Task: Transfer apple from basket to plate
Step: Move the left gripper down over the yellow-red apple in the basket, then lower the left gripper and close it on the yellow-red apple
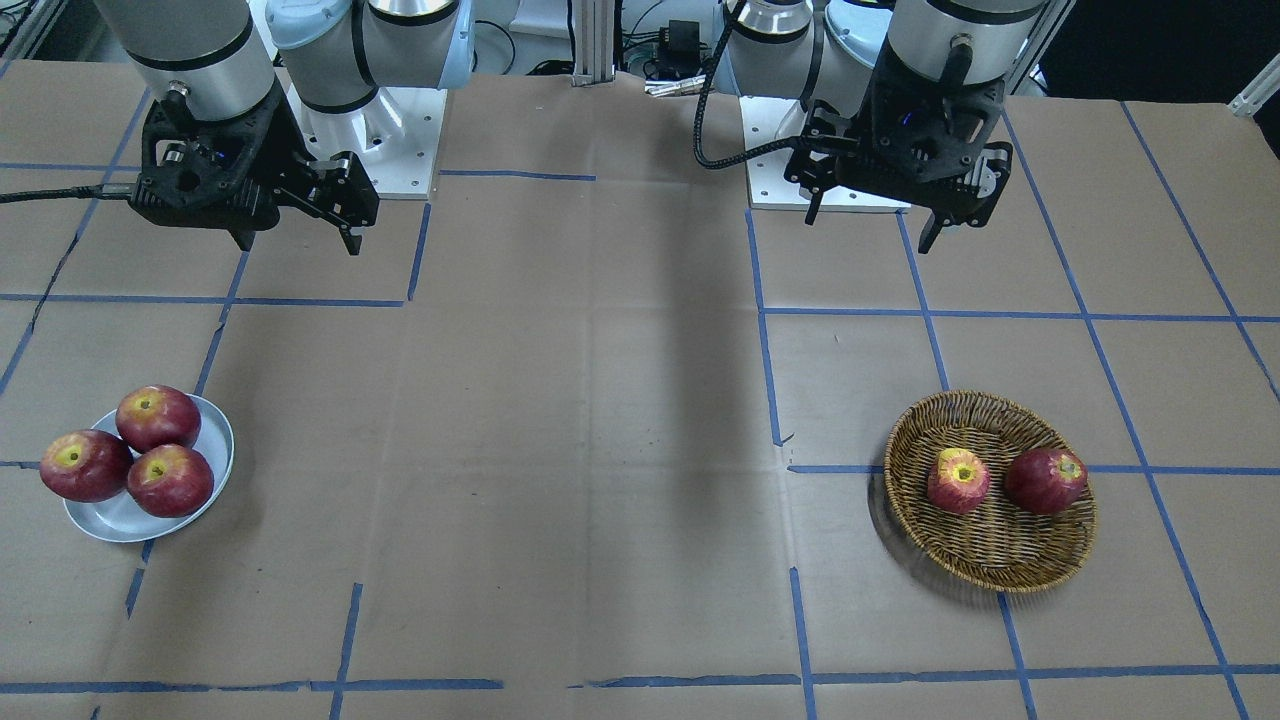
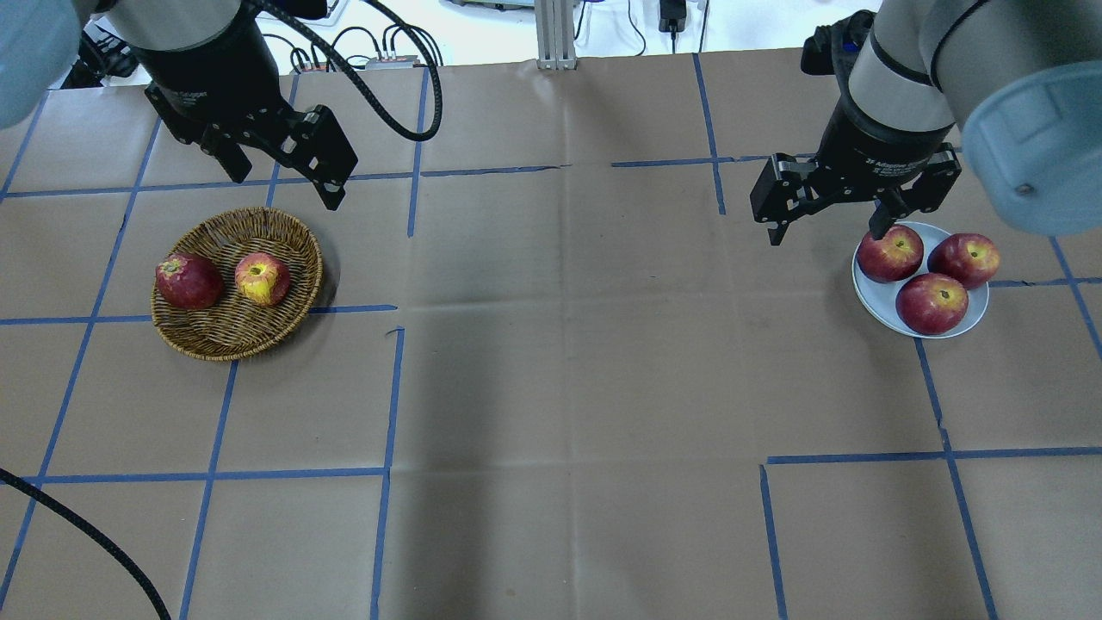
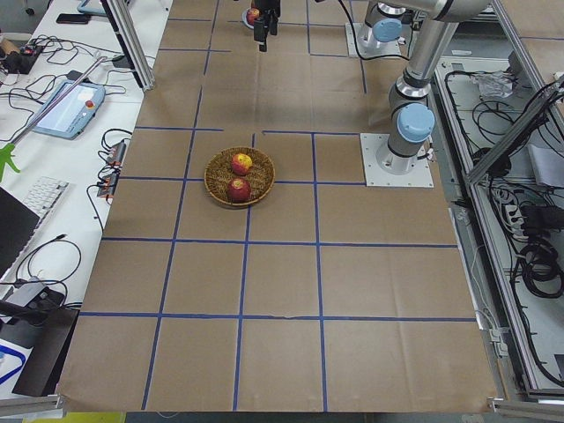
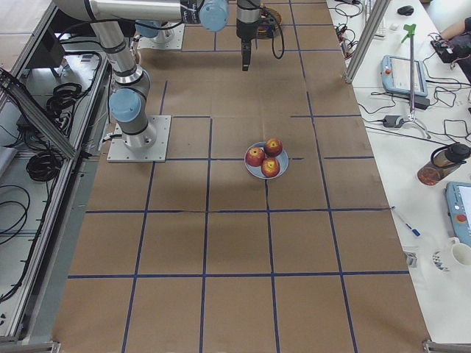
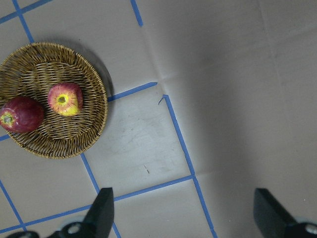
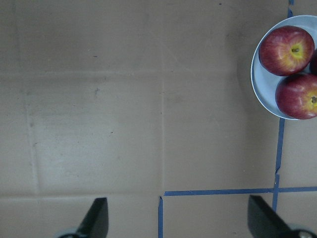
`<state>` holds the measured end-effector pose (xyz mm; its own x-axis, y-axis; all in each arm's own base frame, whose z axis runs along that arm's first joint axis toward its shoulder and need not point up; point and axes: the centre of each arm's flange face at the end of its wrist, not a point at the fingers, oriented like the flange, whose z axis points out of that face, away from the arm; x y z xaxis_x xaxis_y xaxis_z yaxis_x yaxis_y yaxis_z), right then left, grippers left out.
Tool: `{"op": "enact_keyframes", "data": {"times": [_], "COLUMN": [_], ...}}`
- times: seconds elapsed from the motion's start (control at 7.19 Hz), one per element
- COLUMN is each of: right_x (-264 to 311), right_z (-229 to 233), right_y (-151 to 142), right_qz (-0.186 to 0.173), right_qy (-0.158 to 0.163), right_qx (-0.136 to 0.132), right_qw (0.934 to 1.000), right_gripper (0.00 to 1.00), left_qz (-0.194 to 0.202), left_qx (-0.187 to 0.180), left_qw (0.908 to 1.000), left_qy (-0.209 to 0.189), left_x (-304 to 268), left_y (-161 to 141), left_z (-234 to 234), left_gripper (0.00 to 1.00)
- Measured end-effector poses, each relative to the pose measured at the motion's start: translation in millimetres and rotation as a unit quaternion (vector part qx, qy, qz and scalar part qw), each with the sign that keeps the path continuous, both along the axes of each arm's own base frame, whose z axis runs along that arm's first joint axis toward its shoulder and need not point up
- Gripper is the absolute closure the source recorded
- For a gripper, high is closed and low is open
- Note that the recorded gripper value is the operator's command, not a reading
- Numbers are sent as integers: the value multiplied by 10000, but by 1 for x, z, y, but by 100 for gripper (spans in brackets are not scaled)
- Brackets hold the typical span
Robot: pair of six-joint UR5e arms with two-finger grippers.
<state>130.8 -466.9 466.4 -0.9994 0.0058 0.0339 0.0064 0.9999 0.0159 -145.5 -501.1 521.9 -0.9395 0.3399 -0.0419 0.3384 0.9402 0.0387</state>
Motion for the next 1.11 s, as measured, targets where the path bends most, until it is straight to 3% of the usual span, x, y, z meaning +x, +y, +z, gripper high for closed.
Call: {"op": "enact_keyframes", "data": {"times": [0.7, 1.11], "right_x": [0, 0], "right_z": [0, 0], "right_y": [0, 0], "right_qz": [1, 0], "right_qy": [6, 3], "right_qx": [1, -5], "right_qw": [10000, 10000], "right_gripper": [0, 0], "left_qz": [-463, -622], "left_qx": [-214, -126], "left_qw": [9987, 9980], "left_qy": [-32, -37], "left_x": [107, 162], "left_y": [-37, -63], "left_z": [-144, -222], "left_gripper": [2, 2]}}
